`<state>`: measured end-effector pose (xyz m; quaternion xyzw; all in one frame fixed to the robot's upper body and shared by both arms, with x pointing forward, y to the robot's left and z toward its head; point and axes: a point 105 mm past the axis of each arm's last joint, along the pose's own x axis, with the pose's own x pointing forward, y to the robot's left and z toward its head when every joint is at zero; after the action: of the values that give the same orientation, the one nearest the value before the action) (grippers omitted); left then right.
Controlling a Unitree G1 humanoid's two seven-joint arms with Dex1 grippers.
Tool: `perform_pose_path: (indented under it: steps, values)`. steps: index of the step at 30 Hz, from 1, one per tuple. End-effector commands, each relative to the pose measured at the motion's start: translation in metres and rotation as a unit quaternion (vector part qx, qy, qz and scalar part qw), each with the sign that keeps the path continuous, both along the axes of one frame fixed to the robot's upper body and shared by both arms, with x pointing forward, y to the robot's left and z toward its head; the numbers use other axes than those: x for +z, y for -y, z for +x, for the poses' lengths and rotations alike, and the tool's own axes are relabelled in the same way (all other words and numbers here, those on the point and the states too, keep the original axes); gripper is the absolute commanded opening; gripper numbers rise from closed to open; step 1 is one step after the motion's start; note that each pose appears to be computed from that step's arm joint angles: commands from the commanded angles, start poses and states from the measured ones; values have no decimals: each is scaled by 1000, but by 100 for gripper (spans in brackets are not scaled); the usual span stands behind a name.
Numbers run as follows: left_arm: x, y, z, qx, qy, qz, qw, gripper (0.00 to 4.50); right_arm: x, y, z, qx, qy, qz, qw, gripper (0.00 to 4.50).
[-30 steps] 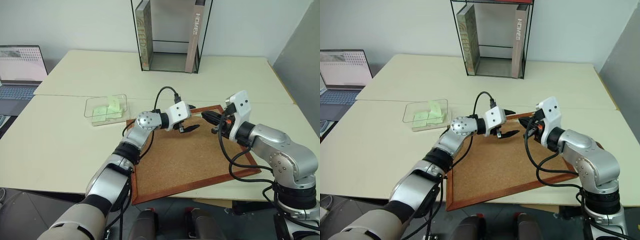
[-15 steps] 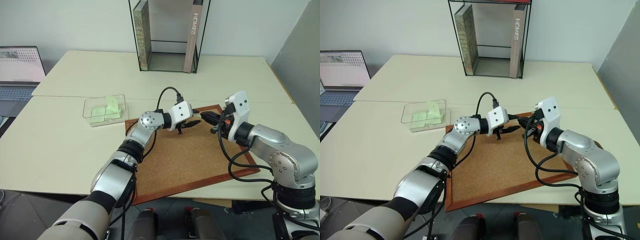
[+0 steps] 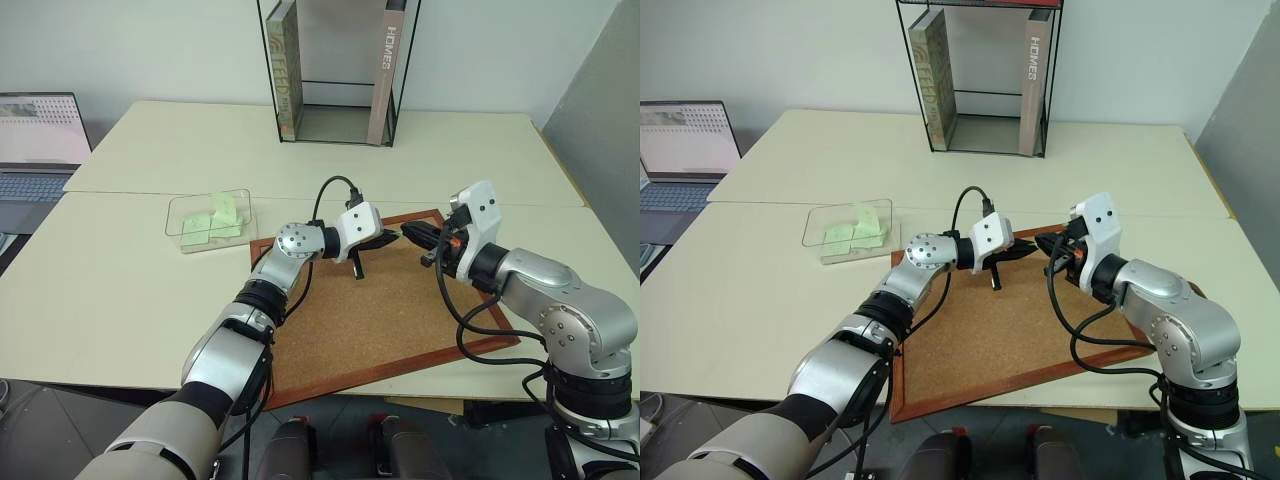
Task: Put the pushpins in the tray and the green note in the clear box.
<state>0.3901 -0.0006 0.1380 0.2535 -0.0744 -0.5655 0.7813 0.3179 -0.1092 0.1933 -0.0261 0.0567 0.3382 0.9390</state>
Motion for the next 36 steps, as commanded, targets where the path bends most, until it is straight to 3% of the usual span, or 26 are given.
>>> perform_pose_path:
  steps: [1,9,13,20,26,36]
  values:
    - [9,1,-2,-1,19,-19,1000,1,20,4,-3,-3,32,17,999,0]
    - [6,7,-5,14,33,-38,999,1,33,29,0,-54,38,54,996,0]
    - [5,7,-9,14,31,-45,998,1,35,59,-2,-104,44,50,992,0]
    - [17,-2,-33,-2,52,-63,997,1,2,133,-15,-218,26,-37,975,0]
    - [22,-10,-52,8,50,-69,996,1,-41,186,-26,-311,-17,-120,943,0]
    - [24,-8,-64,23,24,-77,996,1,-75,213,-30,-341,-62,-162,924,0]
